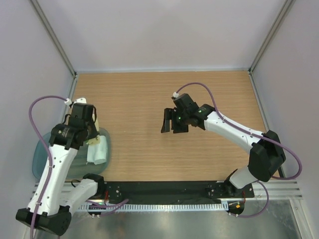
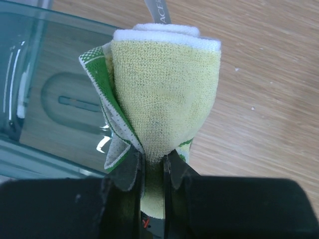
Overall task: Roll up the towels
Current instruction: Place the rolled towel into the container
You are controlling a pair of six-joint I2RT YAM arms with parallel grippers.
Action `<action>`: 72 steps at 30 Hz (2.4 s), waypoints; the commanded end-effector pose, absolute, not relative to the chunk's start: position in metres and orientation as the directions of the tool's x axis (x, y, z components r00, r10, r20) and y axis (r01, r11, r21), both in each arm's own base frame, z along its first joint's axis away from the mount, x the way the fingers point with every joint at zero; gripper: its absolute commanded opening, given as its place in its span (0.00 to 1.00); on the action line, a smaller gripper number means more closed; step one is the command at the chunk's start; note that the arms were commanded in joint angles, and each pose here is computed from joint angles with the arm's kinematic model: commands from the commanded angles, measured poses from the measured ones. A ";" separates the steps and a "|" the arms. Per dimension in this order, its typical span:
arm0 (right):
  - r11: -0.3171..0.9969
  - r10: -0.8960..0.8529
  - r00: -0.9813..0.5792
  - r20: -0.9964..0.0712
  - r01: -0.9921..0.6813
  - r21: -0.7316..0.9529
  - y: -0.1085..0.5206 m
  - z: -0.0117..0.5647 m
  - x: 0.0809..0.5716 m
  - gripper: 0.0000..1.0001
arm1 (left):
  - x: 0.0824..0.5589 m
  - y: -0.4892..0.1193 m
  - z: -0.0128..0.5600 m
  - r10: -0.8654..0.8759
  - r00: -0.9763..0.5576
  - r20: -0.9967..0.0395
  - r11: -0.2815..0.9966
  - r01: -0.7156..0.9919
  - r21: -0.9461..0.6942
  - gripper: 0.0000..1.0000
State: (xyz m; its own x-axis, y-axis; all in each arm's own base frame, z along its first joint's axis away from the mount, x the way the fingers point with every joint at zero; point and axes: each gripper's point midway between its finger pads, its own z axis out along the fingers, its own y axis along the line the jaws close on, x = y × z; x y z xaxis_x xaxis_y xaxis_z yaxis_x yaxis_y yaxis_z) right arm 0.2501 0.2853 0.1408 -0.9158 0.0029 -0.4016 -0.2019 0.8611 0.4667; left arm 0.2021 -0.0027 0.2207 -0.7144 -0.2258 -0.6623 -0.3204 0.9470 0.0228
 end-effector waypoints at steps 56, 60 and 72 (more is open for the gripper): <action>0.839 -0.112 -0.930 -0.351 -0.278 0.468 0.287 0.110 0.247 0.71 | 0.322 0.029 0.096 -0.326 -0.896 -0.303 0.942 -0.278 -0.189 0.00; 0.840 -0.108 -0.930 -0.351 -0.274 0.467 0.285 0.110 0.246 0.71 | 0.301 0.015 0.099 -0.349 -0.889 -0.296 0.927 -0.282 -0.246 0.00; 0.843 -0.098 -0.932 -0.348 -0.264 0.469 0.279 0.117 0.238 0.71 | 0.256 0.056 0.100 -0.290 -0.887 -0.359 0.948 -0.317 0.017 0.00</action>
